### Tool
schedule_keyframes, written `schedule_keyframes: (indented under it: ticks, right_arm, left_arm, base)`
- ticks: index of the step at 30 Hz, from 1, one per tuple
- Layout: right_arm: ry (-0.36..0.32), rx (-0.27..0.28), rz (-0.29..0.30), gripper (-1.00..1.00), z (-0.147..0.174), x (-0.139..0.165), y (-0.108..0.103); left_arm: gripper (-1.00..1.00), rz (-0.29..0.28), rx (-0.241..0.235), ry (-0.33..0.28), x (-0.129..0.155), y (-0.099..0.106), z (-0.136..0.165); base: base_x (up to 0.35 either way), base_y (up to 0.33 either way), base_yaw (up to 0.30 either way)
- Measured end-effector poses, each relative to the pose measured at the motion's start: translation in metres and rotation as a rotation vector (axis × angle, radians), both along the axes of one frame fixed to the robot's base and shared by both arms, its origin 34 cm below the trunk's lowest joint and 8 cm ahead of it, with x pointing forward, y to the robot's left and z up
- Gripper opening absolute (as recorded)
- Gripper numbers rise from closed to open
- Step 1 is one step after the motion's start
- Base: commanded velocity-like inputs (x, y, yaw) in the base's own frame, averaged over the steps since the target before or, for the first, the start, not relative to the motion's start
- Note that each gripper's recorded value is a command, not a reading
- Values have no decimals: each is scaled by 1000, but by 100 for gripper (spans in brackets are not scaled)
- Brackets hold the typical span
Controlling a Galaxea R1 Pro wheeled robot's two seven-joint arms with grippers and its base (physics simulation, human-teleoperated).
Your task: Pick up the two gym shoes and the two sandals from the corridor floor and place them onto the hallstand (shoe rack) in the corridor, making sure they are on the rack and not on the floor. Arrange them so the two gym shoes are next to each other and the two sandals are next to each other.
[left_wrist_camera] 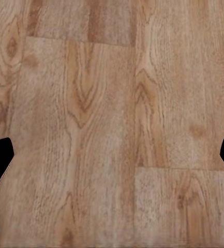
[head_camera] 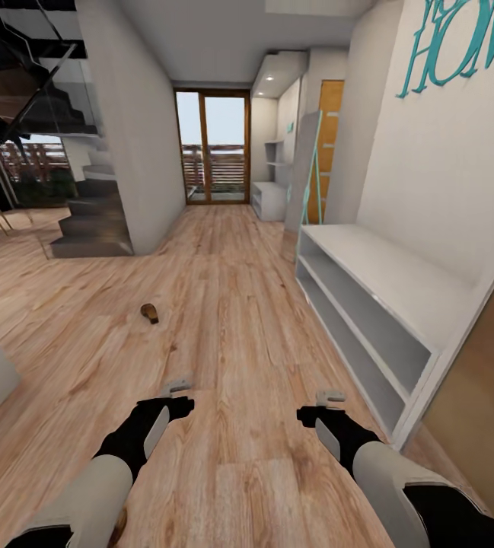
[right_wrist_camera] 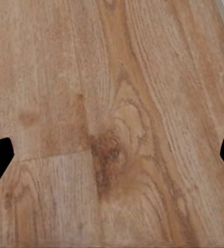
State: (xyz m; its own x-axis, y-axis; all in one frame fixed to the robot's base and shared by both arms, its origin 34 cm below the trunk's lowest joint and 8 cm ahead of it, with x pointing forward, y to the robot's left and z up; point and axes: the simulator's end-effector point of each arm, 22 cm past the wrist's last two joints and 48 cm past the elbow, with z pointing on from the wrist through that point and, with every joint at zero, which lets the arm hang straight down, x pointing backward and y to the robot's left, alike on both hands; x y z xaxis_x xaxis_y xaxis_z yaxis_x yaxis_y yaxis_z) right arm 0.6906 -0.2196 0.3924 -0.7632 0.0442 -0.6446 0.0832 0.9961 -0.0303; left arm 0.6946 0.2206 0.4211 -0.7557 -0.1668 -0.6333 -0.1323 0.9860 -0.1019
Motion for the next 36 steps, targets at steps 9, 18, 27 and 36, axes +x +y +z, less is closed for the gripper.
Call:
schedule_keyframes:
  ticks: [9,18,27,36]
  right_arm:
    - [0,0,0,100,0,0,0]
    - [0,0,0,100,0,0,0]
    - [0,0,0,100,0,0,0]
    - [-1,0,0,100,0,0,0]
  left_arm:
    - [100,0,-1,0,0,0,0]
    - [100,1,0,0,0,0,0]
    - [100,0,-1,0,0,0,0]
    - [100,0,-1,0,0,0,0]
  base:
    - [-218,218,-4]
    - [-60,62,-96]
    - [-4,5,-267]
    - [-1,1,-282]
